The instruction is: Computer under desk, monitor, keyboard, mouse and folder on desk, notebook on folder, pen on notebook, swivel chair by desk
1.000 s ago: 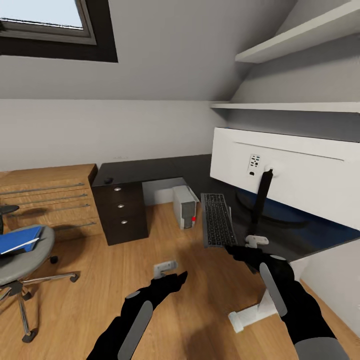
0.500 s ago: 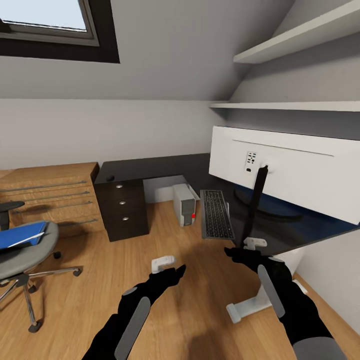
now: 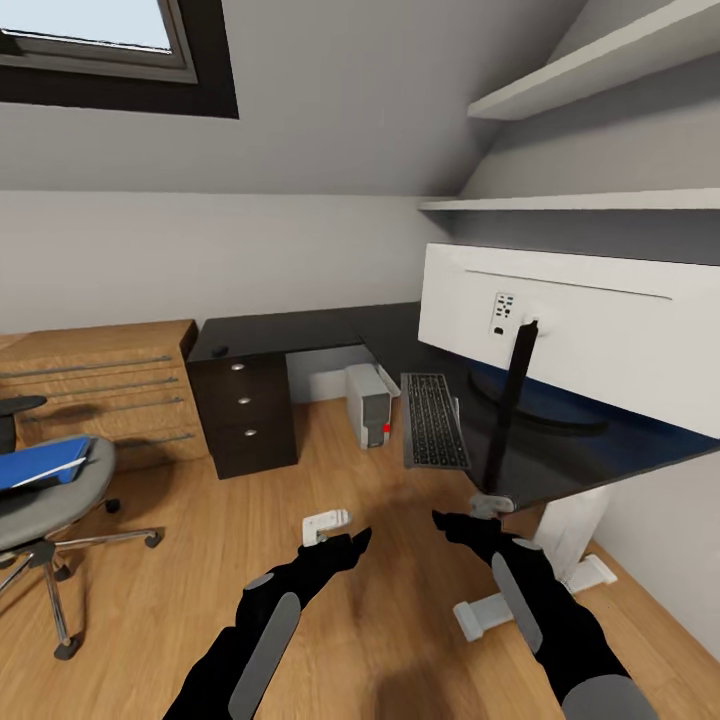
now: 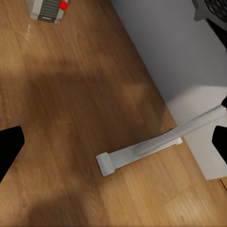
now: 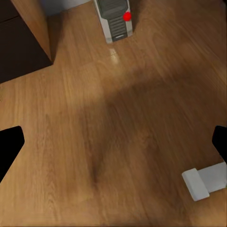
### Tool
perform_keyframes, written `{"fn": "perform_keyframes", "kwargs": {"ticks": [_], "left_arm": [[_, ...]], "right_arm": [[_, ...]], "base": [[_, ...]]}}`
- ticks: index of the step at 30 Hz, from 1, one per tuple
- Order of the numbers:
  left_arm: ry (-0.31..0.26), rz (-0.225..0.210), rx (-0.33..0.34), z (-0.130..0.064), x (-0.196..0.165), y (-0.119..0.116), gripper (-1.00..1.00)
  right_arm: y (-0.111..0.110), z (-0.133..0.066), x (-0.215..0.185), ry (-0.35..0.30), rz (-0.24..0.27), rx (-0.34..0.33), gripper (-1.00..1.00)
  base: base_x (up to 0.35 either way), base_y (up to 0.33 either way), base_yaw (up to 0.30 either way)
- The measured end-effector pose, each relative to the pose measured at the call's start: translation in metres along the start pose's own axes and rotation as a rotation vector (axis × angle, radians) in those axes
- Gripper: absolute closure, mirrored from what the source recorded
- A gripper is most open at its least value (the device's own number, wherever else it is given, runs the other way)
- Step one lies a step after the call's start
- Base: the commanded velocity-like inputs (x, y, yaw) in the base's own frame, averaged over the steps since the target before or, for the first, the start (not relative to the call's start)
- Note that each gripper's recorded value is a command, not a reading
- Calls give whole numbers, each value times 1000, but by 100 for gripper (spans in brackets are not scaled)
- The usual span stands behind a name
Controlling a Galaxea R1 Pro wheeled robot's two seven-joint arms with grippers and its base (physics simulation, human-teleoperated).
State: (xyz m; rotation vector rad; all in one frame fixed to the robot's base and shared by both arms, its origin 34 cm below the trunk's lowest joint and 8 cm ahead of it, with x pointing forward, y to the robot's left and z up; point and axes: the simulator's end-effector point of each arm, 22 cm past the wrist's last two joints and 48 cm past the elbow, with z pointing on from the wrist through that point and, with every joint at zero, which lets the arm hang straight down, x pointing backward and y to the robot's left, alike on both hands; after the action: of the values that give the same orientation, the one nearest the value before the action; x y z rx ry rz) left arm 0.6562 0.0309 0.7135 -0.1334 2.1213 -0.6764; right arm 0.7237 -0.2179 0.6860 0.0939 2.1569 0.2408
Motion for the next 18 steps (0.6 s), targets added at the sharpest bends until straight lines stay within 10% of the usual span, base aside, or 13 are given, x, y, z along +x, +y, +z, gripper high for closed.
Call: {"fn": "perform_keyframes", "kwargs": {"ticks": [18], "left_arm": [[0, 1, 0, 12, 29, 17, -100]], "right_arm": [[21, 29, 41, -124, -69, -4, -100]], "base": [[0, 0, 0]]}}
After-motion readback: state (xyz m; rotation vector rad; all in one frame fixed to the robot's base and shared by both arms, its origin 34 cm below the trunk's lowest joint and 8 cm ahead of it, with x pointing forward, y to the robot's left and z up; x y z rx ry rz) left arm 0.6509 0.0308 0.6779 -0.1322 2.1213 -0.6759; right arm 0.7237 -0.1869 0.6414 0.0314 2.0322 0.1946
